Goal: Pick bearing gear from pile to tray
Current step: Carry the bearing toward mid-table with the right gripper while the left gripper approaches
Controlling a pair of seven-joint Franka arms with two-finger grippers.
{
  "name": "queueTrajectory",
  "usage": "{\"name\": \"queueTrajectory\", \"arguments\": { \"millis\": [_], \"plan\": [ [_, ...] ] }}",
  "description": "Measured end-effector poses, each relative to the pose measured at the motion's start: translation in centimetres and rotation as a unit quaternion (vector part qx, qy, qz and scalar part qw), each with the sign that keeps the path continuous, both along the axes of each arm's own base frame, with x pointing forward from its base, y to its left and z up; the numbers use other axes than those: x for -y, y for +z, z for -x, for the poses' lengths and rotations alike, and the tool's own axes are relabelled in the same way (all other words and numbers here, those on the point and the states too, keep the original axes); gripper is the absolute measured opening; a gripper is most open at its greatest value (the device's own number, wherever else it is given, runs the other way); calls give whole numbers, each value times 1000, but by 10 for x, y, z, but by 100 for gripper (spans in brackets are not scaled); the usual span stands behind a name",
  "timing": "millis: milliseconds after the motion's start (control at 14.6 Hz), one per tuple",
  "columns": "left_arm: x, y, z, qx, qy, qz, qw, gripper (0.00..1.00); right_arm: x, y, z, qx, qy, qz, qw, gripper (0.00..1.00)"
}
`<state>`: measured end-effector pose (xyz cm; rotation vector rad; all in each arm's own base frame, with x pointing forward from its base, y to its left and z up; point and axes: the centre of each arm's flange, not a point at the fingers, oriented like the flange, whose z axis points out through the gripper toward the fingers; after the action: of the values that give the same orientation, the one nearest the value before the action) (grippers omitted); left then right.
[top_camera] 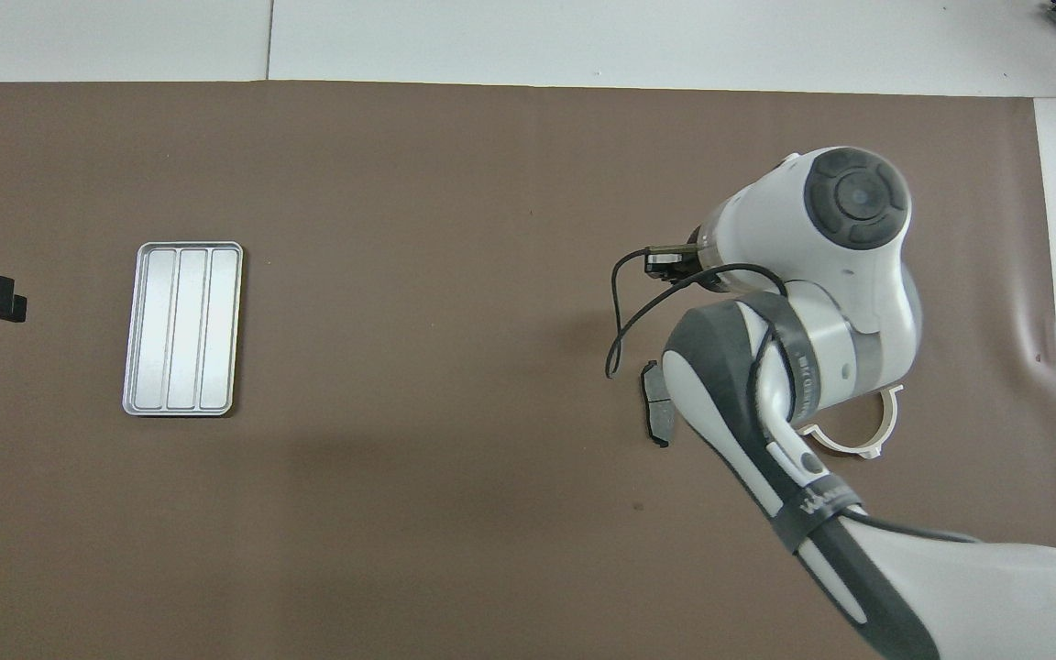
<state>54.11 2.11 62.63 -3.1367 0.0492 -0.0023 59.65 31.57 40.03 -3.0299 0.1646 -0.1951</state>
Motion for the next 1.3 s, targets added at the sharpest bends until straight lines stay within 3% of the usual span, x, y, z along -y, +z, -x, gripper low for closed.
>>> {"name": "queueTrajectory", "arguments": {
  "millis": [342, 684, 821, 1094, 1300],
  "plan": [
    [0, 0, 0, 0, 0, 0, 1000, 100, -103, -76, 18, -2, -38, 32, 999, 35],
    [0, 0, 0, 0, 0, 0, 1000, 100, -110, -85, 13, 11, -41, 23, 999, 39],
    [3, 0, 0, 0, -3, 0, 1000, 100, -110, -85, 12, 11, -41, 23, 999, 53],
    [37, -2, 0, -2, -34, 0, 999, 100, -89, -68, -4, 31, -51, 32, 998, 96],
    [95, -11, 0, 4, -54, 0, 999, 100, -12, -19, -40, 49, -59, 38, 996, 100]
  ]
}}
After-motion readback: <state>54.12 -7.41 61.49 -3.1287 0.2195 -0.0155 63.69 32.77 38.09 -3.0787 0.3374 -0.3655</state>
